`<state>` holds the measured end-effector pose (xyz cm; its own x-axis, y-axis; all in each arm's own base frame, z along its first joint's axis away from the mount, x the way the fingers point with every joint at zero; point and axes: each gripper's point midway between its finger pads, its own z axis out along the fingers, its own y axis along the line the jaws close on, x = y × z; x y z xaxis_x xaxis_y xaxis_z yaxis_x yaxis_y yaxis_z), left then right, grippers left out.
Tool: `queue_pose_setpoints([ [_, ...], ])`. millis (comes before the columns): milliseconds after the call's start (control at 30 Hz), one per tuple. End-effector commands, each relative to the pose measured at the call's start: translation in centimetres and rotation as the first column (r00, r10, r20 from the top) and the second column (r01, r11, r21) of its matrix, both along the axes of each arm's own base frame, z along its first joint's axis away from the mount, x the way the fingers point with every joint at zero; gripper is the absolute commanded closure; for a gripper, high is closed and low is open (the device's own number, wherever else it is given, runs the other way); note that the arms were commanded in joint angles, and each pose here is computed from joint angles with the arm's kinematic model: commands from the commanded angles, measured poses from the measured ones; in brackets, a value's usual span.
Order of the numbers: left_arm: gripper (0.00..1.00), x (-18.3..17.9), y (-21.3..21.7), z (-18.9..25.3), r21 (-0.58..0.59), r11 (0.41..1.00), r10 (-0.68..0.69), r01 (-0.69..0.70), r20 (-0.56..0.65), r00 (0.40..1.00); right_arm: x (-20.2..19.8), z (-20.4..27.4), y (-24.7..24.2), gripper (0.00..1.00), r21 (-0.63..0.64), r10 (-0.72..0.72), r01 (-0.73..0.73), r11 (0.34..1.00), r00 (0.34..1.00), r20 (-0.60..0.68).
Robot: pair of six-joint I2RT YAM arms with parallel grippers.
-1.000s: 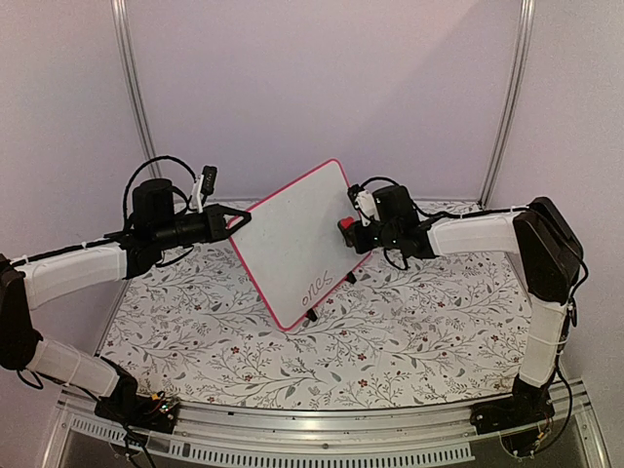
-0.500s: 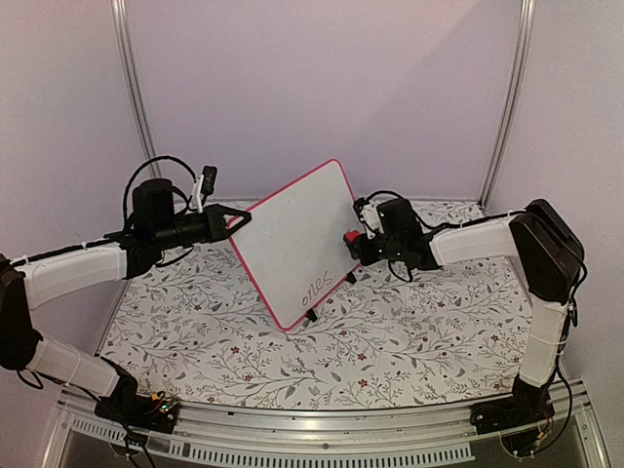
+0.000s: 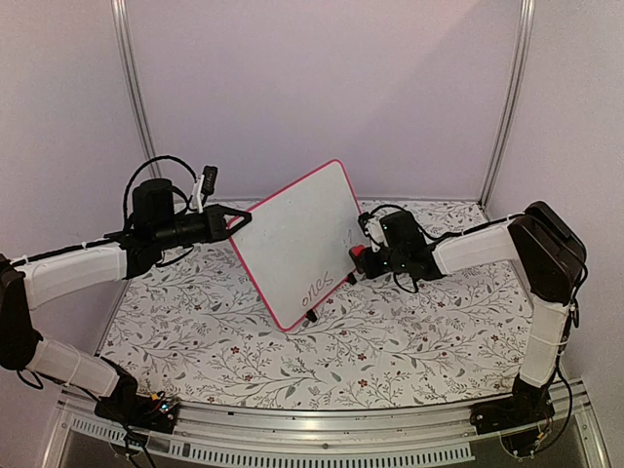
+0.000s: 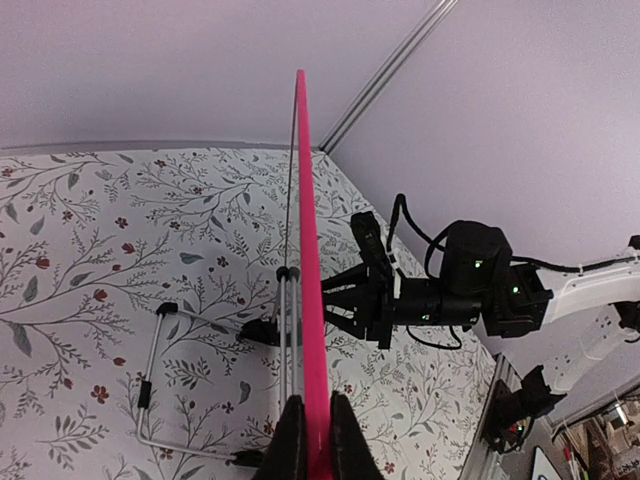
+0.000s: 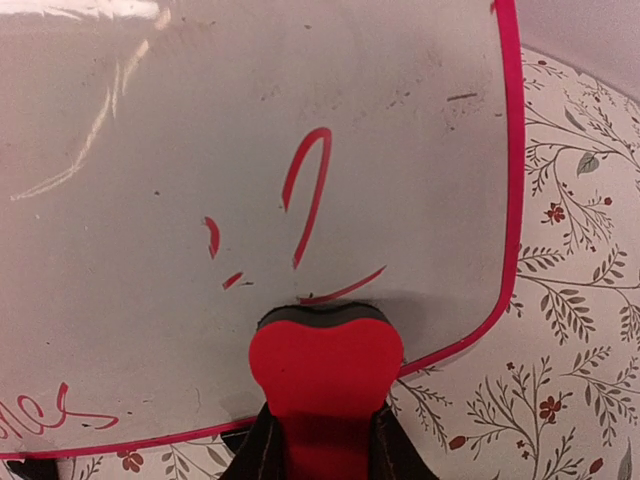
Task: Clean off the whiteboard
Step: Erase the whiteboard at the center of the board.
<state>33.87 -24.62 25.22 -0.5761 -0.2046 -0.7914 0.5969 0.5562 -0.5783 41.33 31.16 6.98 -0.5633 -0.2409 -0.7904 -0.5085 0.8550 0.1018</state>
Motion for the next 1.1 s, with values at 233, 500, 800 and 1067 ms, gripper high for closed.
queue_pose_setpoints([
  [233, 1.00, -3.4, -2.1, 2.8, -0.078, 0.982, -0.169, 0.172, 0.045, 0.985, -0.4, 1.2, 0.0, 0.77, 0.048, 0.003, -0.003, 0.999, 1.000, 0.007],
  [500, 1.00, -3.4, -2.2, 2.8, -0.079, 0.981, -0.175, 0.178, 0.044, 0.984, -0.6, 1.8, -0.4, 0.77, 0.039, 0.003, -0.004, 0.999, 1.000, 0.025],
  [800, 1.00, -3.4, -2.1, 2.8, -0.076, 0.982, -0.169, 0.172, 0.048, 0.984, -0.9, 1.8, -0.7, 0.77, 0.042, -0.001, 0.000, 0.999, 1.000, 0.025],
  [1067, 1.00, -3.3, -2.1, 2.7, -0.075, 0.982, -0.168, 0.171, 0.043, 0.985, 0.9, 5.2, 0.1, 0.77, 0.083, -0.015, 0.009, 0.996, 0.997, 0.072],
])
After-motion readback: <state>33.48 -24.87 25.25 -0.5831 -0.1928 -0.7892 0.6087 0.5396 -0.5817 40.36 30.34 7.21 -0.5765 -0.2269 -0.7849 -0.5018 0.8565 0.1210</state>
